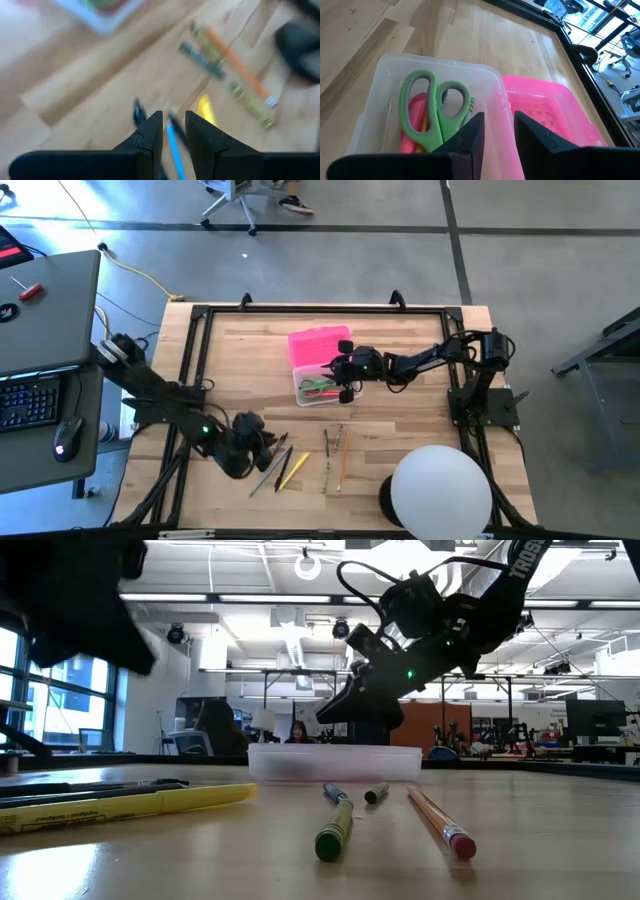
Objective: Pick & place school supplies into a supply box
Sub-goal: Put the right black pen into the pink supply box
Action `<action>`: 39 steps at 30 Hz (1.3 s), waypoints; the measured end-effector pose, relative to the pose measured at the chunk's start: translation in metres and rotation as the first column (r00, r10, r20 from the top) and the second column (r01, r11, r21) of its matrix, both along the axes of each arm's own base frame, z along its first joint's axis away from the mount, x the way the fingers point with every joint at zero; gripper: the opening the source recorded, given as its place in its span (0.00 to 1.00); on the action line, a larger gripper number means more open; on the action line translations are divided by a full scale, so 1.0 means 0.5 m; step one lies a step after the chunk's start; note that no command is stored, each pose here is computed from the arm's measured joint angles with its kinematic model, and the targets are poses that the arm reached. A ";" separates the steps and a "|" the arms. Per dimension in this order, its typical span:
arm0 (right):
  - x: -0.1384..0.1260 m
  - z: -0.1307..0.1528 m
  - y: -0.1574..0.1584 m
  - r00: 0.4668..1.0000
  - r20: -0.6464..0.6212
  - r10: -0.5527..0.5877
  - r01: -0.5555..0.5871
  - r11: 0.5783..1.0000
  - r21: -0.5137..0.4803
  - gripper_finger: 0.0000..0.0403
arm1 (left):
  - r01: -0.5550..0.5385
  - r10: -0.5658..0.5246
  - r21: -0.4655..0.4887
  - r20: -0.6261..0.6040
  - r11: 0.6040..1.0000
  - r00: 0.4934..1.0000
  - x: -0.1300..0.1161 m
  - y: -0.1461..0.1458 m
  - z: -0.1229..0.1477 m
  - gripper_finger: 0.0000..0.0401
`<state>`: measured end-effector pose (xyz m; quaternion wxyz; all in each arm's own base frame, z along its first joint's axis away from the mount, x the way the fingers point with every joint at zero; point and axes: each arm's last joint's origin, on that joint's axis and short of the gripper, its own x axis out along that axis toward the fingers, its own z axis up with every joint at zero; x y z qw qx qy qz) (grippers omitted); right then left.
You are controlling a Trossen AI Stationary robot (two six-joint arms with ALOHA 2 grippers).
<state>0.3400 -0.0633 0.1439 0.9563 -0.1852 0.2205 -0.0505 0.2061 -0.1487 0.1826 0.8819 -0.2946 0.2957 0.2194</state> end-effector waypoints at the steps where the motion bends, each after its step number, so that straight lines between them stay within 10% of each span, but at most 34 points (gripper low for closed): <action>1: 0.000 0.000 0.000 1.000 0.000 0.000 0.000 1.000 0.000 0.21 | 0.008 -0.008 -0.004 -0.024 1.000 1.000 0.003 -0.007 -0.014 0.28; 20: -0.001 -0.001 0.000 1.000 -0.001 -0.010 0.010 1.000 0.024 0.21 | -0.051 0.054 0.036 -0.098 0.998 0.994 0.040 -0.037 -0.137 0.28; 39: -0.001 -0.001 0.000 1.000 -0.002 -0.005 0.005 1.000 0.019 0.21 | -0.003 0.011 0.129 -0.057 0.992 0.998 0.055 -0.045 -0.110 0.28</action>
